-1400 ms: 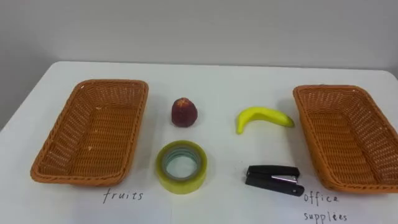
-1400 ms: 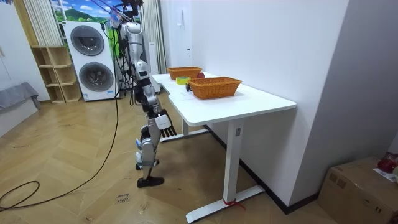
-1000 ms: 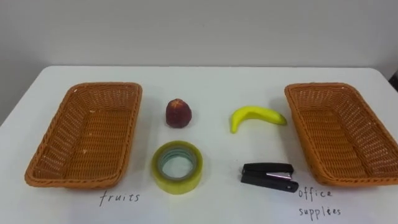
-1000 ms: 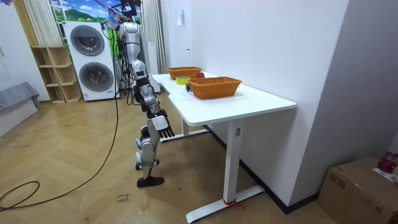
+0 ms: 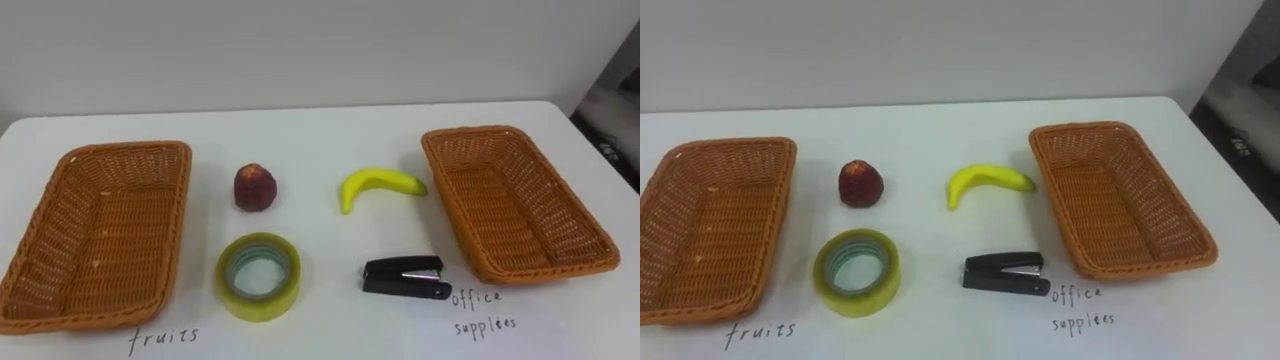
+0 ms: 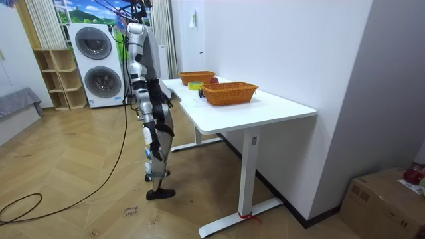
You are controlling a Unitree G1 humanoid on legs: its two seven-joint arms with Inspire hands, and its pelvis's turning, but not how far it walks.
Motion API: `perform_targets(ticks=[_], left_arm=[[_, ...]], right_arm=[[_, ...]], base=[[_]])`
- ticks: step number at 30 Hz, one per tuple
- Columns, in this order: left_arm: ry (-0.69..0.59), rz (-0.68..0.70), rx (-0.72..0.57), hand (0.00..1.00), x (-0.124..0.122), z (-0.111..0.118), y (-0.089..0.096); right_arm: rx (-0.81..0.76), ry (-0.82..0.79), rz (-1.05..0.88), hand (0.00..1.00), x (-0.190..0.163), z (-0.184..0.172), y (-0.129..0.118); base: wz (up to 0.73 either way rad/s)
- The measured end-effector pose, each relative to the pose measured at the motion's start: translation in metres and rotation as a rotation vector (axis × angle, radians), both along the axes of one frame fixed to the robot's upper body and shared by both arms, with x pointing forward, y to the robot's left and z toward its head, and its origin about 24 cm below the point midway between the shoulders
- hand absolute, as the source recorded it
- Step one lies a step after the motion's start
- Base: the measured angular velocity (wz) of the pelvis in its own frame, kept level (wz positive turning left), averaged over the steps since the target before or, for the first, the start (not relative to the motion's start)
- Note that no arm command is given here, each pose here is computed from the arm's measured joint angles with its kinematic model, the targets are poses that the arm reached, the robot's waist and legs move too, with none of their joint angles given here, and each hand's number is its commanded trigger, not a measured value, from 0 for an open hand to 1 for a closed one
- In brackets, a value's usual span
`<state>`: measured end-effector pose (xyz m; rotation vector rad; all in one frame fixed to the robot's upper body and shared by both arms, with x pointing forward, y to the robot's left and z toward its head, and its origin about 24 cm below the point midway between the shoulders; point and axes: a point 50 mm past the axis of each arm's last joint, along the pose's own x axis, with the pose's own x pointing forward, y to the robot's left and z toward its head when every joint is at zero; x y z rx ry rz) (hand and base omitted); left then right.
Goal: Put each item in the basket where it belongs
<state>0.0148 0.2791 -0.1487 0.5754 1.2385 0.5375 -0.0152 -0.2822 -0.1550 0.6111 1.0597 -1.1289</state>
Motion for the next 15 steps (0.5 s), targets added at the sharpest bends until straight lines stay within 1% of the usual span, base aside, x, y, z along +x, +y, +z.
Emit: perform_targets(ticks=[1, 3, 4, 6, 10, 11, 15], left_arm=[[-0.001, 0.0, 0.002, 0.0, 0.0, 0.0, 0.0], [0.001, 0.001, 0.013, 0.0, -0.004, 0.001, 0.001], [-0.002, 0.001, 0.017, 0.0, -0.004, 0.001, 0.001], [-0.026, -0.001, 0.027, 0.0, -0.001, 0.003, 0.003], [-0.039, 0.008, 0.032, 0.0, -0.001, 0.004, 0.005], [-0.045, 0.011, 0.035, 0.0, 0.0, 0.005, 0.006], [-0.054, -0.003, 0.044, 0.0, 0.001, 0.007, 0.007]], right_arm=[[-0.015, -0.014, -0.025, 0.0, 0.003, 0.002, -0.004], [-0.089, -0.075, -0.112, 0.0, 0.015, 0.011, -0.02], [-0.112, -0.09, -0.132, 0.0, 0.018, 0.014, -0.025], [-0.21, -0.148, -0.157, 0.0, 0.035, 0.028, -0.041], [-0.331, -0.236, -0.203, 0.0, 0.057, 0.053, -0.06], [-0.362, -0.269, -0.239, 0.0, 0.065, 0.061, -0.066], [-0.467, -0.275, -0.29, 0.0, 0.074, 0.082, -0.085]], base=[[-0.06], [-0.07], [-0.09], [-0.13], [-0.01], [0.0], [0.0]])
